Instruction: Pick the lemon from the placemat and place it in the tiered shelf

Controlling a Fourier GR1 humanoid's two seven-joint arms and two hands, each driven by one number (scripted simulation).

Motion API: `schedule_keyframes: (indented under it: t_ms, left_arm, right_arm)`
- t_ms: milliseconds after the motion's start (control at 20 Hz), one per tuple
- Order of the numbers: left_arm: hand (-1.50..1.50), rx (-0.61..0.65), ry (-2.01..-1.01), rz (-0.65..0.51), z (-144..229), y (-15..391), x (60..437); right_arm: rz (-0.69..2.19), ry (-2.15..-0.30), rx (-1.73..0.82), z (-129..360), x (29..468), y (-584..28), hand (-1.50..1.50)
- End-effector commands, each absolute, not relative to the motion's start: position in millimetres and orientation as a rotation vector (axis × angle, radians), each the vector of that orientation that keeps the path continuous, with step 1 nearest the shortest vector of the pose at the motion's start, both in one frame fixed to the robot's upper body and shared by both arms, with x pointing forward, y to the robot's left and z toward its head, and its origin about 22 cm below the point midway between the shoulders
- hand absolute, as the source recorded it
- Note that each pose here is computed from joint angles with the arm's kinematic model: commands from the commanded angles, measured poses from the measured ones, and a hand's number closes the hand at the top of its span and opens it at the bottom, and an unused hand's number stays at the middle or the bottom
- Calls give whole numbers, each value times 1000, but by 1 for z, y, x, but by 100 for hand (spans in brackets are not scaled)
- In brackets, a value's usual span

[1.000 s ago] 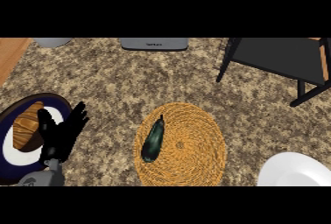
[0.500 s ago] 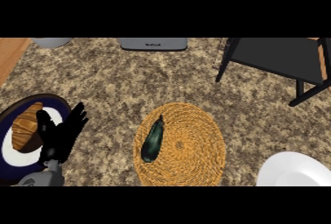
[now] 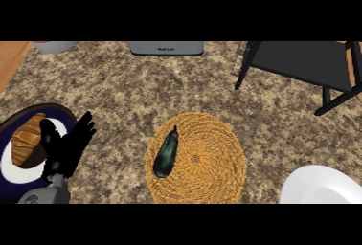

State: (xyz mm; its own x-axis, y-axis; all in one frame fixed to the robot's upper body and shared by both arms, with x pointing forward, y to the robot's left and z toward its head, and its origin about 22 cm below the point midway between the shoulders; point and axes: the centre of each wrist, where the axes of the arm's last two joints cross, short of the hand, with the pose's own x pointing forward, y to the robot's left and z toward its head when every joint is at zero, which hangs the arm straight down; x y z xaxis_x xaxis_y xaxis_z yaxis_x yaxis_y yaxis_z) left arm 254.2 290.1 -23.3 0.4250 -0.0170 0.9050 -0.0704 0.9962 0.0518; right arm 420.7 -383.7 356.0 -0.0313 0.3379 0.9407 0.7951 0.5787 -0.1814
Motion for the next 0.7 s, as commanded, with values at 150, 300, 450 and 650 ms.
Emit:
schedule_keyframes:
  t_ms: [150,300,450,650]
  left_arm:
    - [0,103,-1097,71,-50,308,227]
    - [0,98,-1096,52,-28,294,240]
    - [0,126,-1115,64,-29,310,230]
    - [0,88,-1105,63,-29,309,239]
  right_arm:
    - [-732,-1602,-995,375,376,-443,-150]
    - [-756,-1562,-977,372,352,-475,-150]
    - [-705,-1591,-948,373,321,-506,-150]
    - [-684,-1603,-932,350,300,-529,-150]
